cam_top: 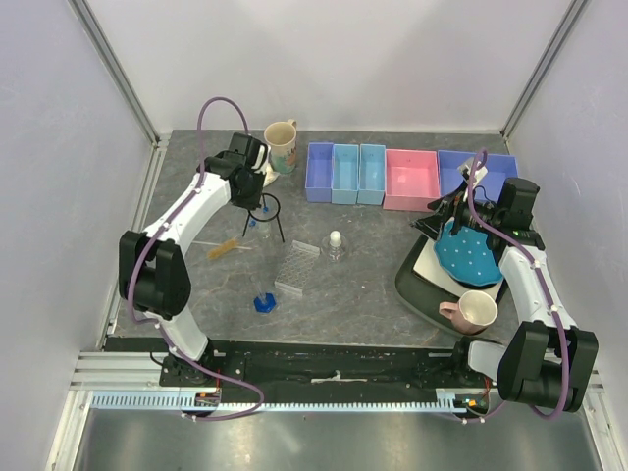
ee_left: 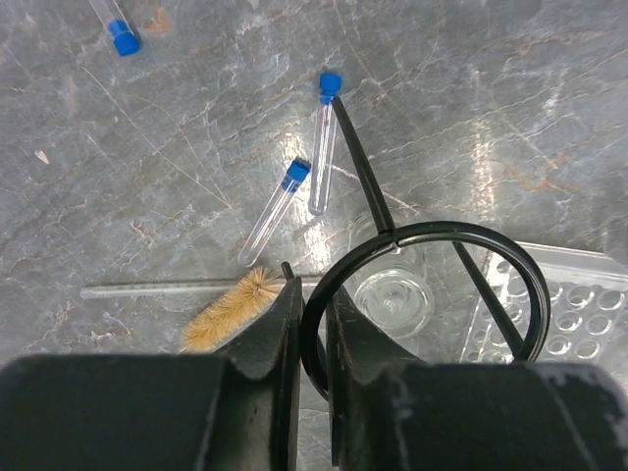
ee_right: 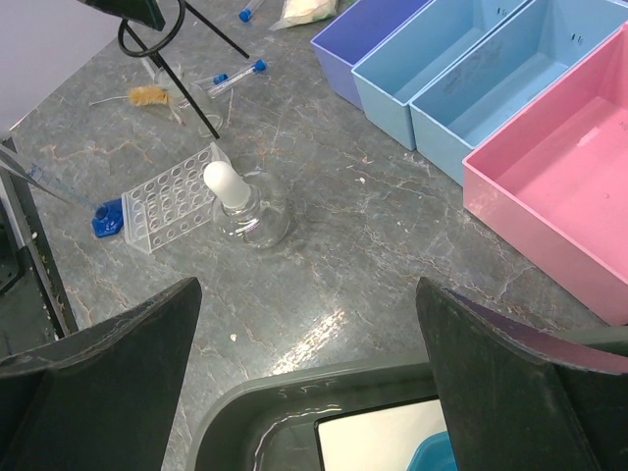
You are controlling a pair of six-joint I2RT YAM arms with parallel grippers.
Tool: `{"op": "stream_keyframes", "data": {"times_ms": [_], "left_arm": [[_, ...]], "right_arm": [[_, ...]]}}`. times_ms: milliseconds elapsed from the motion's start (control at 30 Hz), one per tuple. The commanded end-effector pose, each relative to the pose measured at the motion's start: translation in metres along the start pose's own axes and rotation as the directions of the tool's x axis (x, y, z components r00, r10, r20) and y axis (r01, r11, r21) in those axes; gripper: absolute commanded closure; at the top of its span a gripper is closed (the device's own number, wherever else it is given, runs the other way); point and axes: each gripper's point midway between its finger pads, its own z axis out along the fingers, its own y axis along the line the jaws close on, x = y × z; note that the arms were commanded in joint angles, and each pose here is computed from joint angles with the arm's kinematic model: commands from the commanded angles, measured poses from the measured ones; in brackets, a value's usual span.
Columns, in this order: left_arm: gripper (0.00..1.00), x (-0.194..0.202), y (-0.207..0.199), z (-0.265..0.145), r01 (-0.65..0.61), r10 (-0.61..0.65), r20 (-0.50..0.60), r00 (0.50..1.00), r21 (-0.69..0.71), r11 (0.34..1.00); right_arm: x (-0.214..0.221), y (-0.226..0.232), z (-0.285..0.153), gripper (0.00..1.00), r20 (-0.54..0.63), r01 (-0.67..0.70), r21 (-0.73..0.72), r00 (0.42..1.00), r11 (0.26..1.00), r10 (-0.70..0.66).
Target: Organize the chemistry lab equipment
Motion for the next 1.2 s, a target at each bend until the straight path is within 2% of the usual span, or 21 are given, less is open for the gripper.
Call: {"op": "stream_keyframes", "data": {"times_ms": [0, 167, 333, 433, 467, 533, 567, 600, 667, 700, 833, 967, 1167], "left_arm": [[0.98, -0.050, -0.001, -0.055, -0.008, 0.001, 0.200, 0.980, 0.031, 0.999], [0.98, -0.063, -0.006, -0.079, 0.017, -0.037, 0.263, 0.964, 0.079, 0.997], [0.98, -0.078, -0.013, -0.117, 0.054, -0.105, 0.357, 0.928, 0.150, 0.987], [0.98, -0.086, -0.038, -0.146, 0.057, -0.187, 0.403, 0.896, 0.314, 0.948], [0.98, -0.091, -0.060, -0.161, 0.037, -0.240, 0.404, 0.883, 0.449, 0.893], [0.98, -0.084, -0.087, -0.174, 0.026, -0.298, 0.366, 0.882, 0.593, 0.805], [0.98, -0.090, -0.107, -0.192, 0.014, -0.361, 0.343, 0.867, 0.709, 0.705], [0.98, -0.077, -0.118, -0.184, 0.043, -0.382, 0.282, 0.880, 0.754, 0.656], [0.98, -0.071, -0.136, -0.201, 0.061, -0.437, 0.225, 0.871, 0.834, 0.549], [0.98, -0.068, -0.147, -0.198, 0.043, -0.444, 0.227, 0.867, 0.853, 0.521], [0.98, -0.059, -0.168, -0.208, 0.043, -0.479, 0.198, 0.855, 0.894, 0.446], [0.98, -0.053, -0.175, -0.214, 0.074, -0.525, 0.142, 0.839, 0.927, 0.369], [0.98, -0.047, -0.179, -0.217, 0.094, -0.545, 0.109, 0.831, 0.939, 0.331]], "right_arm": [[-0.008, 0.003, -0.001, 0.02, 0.020, 0.057, -0.030, 0.998, 0.998, -0.057], [-0.008, 0.004, -0.001, 0.02, 0.020, 0.068, -0.033, 0.998, 0.997, -0.068], [-0.006, 0.013, -0.002, 0.02, 0.015, 0.092, -0.076, 0.996, 0.993, -0.091], [-0.005, 0.024, -0.001, 0.02, 0.000, 0.137, -0.134, 0.990, 0.981, -0.139], [-0.008, 0.028, 0.000, 0.02, -0.005, 0.152, -0.144, 0.988, 0.978, -0.155], [-0.017, 0.043, 0.008, 0.02, -0.017, 0.225, -0.182, 0.973, 0.957, -0.232], [-0.018, 0.055, 0.017, 0.02, -0.031, 0.268, -0.210, 0.960, 0.940, -0.280], [-0.022, 0.059, 0.020, 0.02, -0.039, 0.297, -0.209, 0.949, 0.932, -0.312], [-0.036, 0.078, 0.031, 0.02, -0.049, 0.370, -0.223, 0.920, 0.902, -0.390], [-0.036, 0.098, 0.041, 0.02, -0.048, 0.388, -0.276, 0.908, 0.879, -0.415], [-0.050, 0.134, 0.062, 0.02, -0.059, 0.426, -0.320, 0.882, 0.846, -0.467], [-0.036, 0.155, 0.074, 0.02, -0.081, 0.441, -0.377, 0.860, 0.814, -0.503], [-0.013, 0.157, 0.078, 0.02, -0.100, 0.427, -0.408, 0.858, 0.807, -0.505]]}}
